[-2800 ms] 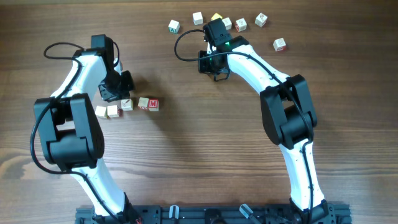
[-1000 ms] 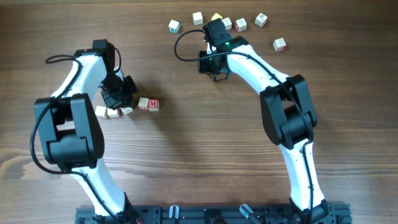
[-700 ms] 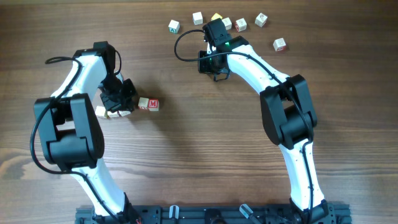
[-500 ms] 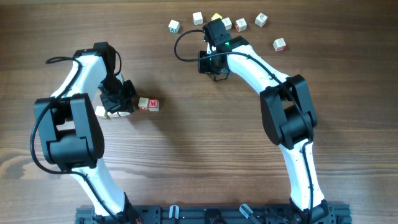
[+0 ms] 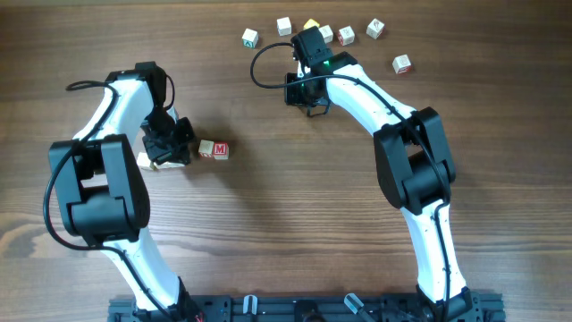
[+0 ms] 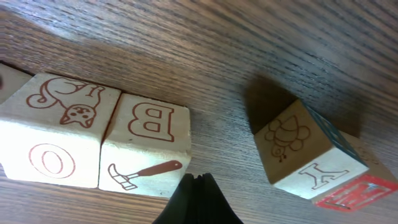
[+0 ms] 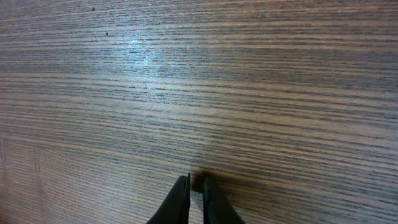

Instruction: Form a horizontal line

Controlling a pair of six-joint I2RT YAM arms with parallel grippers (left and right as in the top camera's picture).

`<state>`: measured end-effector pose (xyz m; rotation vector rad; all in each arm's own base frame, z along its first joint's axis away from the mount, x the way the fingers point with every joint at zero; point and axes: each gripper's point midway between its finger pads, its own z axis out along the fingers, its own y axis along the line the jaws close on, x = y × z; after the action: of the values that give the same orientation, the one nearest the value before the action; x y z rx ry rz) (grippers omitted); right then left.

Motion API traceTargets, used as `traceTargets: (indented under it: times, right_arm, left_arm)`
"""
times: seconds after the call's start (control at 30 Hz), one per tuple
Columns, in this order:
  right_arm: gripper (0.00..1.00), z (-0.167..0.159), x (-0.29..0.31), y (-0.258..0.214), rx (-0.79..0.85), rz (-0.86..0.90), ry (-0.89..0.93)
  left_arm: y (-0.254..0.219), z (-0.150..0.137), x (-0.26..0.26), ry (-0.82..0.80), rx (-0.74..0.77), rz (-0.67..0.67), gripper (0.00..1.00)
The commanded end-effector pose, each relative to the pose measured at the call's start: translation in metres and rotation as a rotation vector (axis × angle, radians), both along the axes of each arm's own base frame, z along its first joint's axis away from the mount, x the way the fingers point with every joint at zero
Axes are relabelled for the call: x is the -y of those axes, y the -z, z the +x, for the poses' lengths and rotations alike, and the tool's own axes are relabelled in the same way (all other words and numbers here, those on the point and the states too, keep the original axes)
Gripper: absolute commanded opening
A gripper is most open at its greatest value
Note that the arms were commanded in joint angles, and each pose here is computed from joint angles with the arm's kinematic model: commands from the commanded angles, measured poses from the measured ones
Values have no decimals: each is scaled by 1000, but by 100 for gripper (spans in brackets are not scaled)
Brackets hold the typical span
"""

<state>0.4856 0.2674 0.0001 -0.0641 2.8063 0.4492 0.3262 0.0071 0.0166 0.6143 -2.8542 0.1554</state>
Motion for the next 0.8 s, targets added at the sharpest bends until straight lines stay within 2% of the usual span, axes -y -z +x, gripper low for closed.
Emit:
traceTargets:
  times: [0.0,0.2,0.43,0.63,0.77]
  right_arm:
    - [11,-15,14,34,-60,-76,17]
    - [10,-14,14,34,-60,-75,18]
    - [11,-14,14,34,-60,-75,17]
    - [11,-14,14,34,-60,-75,18]
    - [11,-14,14,34,-59,-76,17]
  left_arm:
    - [4,-6,-1,13,-26,5,4]
    - [4,10,11,-5,40,-65,4]
    - [7,73,6,-106,280,-44,4]
    - [-13,123,51,-70,493,-245,4]
    - [-13,120,80,3,492,-258,5]
